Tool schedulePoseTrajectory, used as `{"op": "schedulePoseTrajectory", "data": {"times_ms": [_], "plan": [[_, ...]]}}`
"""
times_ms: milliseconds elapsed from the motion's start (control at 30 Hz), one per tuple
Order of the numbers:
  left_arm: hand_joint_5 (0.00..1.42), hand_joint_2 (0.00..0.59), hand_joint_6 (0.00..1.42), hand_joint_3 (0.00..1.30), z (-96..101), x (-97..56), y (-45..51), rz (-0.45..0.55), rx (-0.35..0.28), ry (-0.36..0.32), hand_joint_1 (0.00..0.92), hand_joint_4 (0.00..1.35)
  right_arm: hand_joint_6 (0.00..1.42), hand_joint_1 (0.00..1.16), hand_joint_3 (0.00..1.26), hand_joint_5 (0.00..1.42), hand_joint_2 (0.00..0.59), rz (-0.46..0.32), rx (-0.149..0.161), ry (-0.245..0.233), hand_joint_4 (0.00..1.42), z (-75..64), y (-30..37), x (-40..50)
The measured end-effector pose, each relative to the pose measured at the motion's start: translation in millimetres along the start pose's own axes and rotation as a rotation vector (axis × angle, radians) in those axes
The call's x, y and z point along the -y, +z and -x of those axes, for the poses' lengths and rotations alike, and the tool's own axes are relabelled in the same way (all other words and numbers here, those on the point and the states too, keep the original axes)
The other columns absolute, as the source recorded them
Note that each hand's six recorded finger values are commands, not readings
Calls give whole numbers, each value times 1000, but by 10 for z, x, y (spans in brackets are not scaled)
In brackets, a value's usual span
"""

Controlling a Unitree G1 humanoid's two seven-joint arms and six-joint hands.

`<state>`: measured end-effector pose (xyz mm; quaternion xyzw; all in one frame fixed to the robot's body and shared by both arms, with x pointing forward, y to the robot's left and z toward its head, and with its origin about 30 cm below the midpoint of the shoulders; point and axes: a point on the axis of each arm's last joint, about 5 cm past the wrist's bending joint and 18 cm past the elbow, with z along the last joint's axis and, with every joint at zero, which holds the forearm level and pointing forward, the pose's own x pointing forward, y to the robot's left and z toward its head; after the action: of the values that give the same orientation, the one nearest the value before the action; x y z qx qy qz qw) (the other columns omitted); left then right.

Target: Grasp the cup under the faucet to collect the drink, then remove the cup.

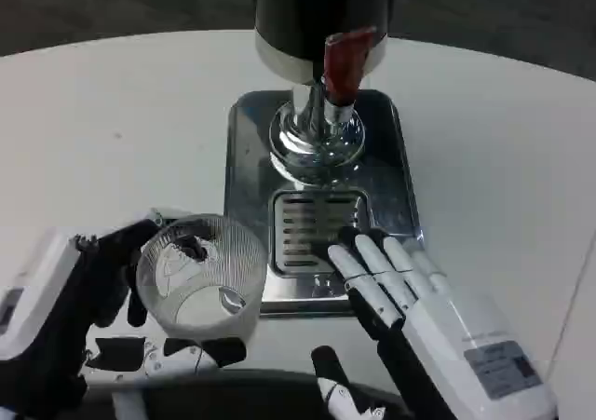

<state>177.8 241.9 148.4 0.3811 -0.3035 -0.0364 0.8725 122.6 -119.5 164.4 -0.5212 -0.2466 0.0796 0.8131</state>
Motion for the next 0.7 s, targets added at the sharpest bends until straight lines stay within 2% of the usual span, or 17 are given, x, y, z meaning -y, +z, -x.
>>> {"op": "schedulePoseTrajectory", "data": {"times_ms": [700], "plan": [[1187, 2, 1411, 943, -34, 13, -32, 5, -6, 10, 660, 1026, 15, 315, 105, 0, 528, 0, -19, -1, 18, 4, -19, 9]]}}
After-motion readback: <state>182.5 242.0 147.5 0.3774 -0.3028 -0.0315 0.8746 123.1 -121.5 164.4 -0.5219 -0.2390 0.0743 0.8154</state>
